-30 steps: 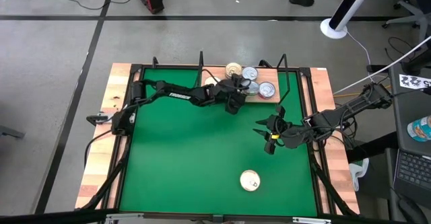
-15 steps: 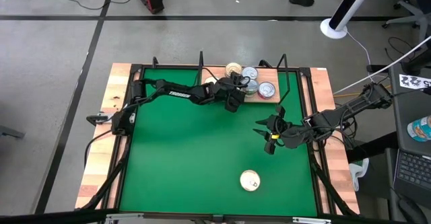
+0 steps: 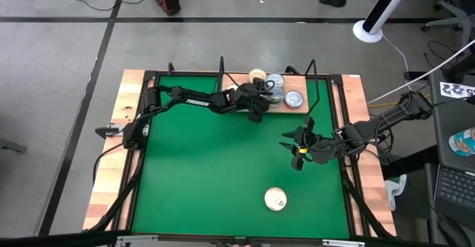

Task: Stack canned seafood by type on shelf
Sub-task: Stack the green tuna can on top of the green tuna can on the shelf

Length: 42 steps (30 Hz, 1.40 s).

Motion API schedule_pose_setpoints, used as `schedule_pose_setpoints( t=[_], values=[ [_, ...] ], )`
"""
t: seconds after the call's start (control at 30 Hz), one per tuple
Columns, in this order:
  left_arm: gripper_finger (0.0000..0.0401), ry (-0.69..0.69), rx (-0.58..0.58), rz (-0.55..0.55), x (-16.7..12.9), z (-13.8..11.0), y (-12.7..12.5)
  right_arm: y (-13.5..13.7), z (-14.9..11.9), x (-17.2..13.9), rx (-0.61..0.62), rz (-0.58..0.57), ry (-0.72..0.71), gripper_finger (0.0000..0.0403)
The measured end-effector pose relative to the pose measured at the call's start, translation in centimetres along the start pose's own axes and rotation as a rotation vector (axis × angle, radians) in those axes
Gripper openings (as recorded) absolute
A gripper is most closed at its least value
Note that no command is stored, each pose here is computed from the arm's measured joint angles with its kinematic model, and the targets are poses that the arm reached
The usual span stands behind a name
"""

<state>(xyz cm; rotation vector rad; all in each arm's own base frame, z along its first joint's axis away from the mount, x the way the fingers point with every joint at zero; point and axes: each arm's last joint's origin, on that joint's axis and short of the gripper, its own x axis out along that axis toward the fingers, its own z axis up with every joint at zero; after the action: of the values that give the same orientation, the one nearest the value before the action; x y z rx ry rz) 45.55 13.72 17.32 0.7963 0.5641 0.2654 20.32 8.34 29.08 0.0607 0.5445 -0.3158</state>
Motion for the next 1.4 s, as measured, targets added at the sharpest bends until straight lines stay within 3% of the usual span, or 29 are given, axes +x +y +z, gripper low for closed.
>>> schedule_pose_setpoints(
  t=[0.27, 0.6, 0.97, 1.4],
  values=[
    [0.0160, -0.025, -0.005, -0.021, -0.01, 0.10, -0.08, 0.00, 0.00, 0.00, 0.000, 0.000, 0.000, 0.0143],
    [0.0239, -0.019, -0.032, -0.017, 0.00, 0.04, -0.03, 0.00, 0.00, 0.00, 0.001, 0.000, 0.000, 0.0143],
    [0.0244, -0.059, -0.147, -0.046, 0.04, 0.02, 0.11, 0.00, 0.00, 0.00, 0.000, 0.000, 0.000, 0.0143],
    [0.0244, -0.084, -0.198, -0.050, 0.15, -0.31, 0.64, 0.00, 0.00, 0.00, 0.001, 0.000, 0.000, 0.0143]
  ],
)
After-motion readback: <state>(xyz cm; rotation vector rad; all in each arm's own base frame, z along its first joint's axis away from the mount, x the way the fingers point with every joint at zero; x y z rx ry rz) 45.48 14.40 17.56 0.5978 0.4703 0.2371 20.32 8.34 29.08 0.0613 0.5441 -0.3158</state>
